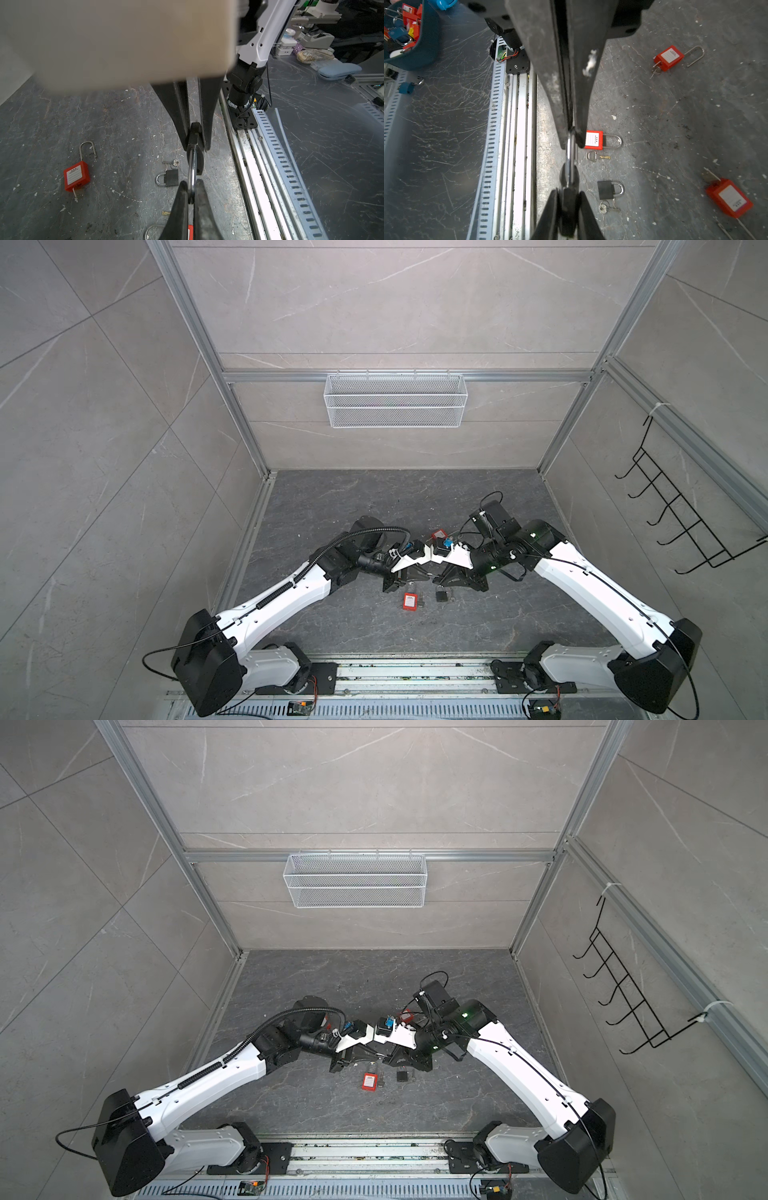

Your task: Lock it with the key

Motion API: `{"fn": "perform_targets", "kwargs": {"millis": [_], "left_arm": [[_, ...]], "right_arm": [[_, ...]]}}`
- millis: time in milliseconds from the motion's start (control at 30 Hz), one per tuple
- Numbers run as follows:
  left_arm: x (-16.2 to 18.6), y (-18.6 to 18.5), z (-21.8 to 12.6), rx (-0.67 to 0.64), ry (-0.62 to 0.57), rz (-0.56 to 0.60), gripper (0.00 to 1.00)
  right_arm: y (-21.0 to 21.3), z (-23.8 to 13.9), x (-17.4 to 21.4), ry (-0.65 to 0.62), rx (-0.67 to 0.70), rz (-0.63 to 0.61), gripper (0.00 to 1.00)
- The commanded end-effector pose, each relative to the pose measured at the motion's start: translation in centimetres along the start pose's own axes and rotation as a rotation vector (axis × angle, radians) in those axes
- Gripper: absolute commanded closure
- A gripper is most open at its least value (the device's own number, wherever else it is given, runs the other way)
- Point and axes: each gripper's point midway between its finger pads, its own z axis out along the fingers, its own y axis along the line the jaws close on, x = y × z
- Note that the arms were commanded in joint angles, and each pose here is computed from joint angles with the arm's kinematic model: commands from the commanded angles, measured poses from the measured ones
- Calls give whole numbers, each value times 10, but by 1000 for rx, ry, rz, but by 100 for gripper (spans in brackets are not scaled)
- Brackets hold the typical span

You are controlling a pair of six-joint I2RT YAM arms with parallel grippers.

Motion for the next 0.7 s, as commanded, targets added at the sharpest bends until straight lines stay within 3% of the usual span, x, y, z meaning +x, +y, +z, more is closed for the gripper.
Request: {"fn": "perform_targets", "kwargs": {"millis": [0,200,500,667], "left_arm": [[-23,-26,2,129,-98,7,100],[-14,-25,5,124,-85,-7,100],[-13,-24,18,100,-67,73,100],[-12,-25,24,111,-97,51,100]], "right_arm": [[-25,-8,-38,-141,138,-164,100],[-16,-8,-45,-176,113,-195,100],[-4,-3,-57,-203,37,-161,100],[-10,-10,-80,-307,72,-188,100]]}}
